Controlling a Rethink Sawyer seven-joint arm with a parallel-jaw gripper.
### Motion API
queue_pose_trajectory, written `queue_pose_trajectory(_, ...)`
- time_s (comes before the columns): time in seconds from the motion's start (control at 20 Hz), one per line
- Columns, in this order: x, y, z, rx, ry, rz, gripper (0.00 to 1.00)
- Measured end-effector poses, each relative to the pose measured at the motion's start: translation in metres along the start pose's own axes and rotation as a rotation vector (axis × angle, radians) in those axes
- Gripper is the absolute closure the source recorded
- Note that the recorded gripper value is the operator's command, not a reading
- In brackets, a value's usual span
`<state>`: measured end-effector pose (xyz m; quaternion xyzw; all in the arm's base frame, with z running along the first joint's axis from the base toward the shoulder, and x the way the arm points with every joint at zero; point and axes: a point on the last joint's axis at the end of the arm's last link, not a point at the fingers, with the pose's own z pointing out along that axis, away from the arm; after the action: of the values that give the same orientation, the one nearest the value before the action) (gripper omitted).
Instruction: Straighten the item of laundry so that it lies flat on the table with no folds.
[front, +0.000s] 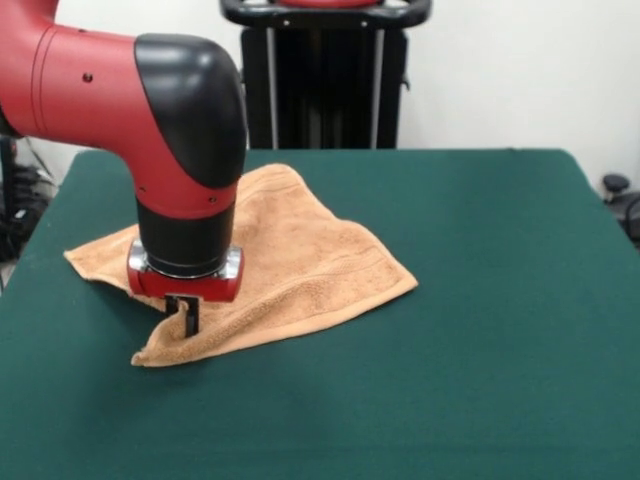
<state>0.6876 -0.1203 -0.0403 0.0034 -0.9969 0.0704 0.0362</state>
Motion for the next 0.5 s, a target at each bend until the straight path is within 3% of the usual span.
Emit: queue_pose_trajectory(0.5,-0.009,0.018,-0.002,-0.022,-0.007,0.006,1.00)
